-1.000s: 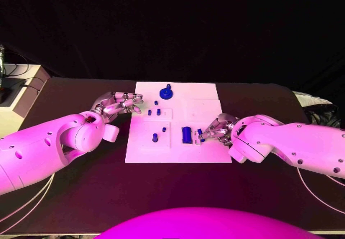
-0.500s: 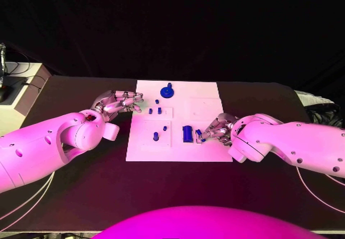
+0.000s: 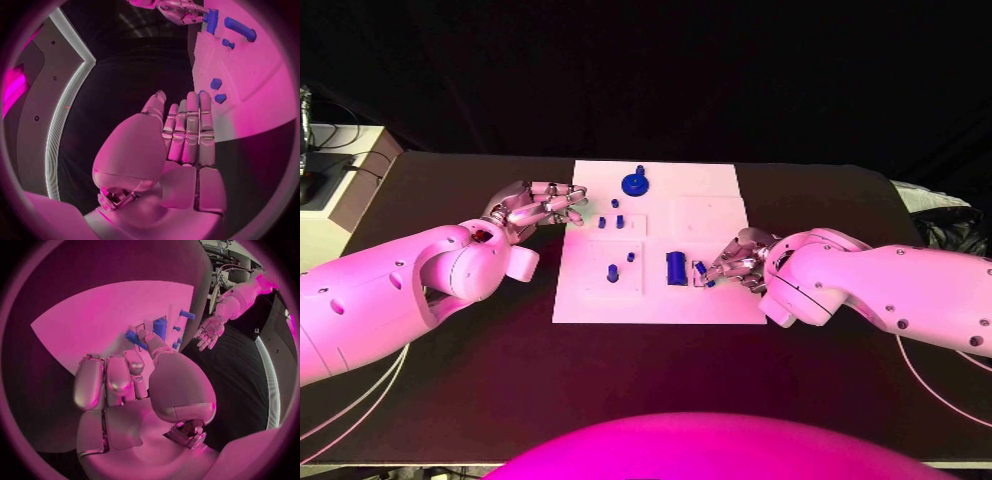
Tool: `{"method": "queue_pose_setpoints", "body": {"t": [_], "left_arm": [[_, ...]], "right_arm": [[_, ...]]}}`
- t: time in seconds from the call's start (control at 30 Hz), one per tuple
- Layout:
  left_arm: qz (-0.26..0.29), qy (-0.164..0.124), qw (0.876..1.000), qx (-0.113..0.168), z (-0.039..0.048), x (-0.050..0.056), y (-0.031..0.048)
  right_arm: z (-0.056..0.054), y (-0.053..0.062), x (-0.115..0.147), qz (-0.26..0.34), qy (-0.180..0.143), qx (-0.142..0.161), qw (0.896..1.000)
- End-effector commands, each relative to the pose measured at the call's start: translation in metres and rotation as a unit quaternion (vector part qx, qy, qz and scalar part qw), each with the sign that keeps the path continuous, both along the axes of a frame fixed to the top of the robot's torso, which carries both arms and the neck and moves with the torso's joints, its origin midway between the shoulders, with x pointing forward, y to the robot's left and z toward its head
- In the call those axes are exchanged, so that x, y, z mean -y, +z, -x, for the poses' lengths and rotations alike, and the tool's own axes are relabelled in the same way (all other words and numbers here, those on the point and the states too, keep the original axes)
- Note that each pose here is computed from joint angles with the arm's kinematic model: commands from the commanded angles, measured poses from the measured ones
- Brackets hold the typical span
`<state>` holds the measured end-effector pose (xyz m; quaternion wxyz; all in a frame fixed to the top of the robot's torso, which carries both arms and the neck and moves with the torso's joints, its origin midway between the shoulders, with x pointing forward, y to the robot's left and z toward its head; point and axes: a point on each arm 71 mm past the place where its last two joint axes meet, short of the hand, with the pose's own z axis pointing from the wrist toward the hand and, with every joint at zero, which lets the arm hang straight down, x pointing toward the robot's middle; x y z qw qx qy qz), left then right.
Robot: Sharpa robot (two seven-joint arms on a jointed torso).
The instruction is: Assemble the parts on the task board
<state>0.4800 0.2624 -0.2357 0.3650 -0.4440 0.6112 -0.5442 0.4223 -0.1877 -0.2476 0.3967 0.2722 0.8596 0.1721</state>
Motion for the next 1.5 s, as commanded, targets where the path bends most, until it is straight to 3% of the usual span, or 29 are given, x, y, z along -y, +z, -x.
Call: {"method": "queue_pose_setpoints", "body": {"t": [0.03, 0.5, 1.5], "left_arm": [[0.006, -0.009, 1.000, 0.000, 0.0006, 0.0024, 0.0008], [0.006, -0.010, 1.000, -0.001, 0.0003, 0.0023, 0.0004], [0.005, -0.012, 1.000, -0.002, 0.0002, 0.0028, 0.0000]], "right_arm": [[0.0014, -0.0005, -0.0008, 0.010, 0.010, 0.000, 1.000], [0.0009, 0.0025, -0.0056, 0.002, 0.016, 0.021, 1.000], [0.0010, 0.0005, -0.0025, 0.027, 0.030, 0.007, 0.999]]}}
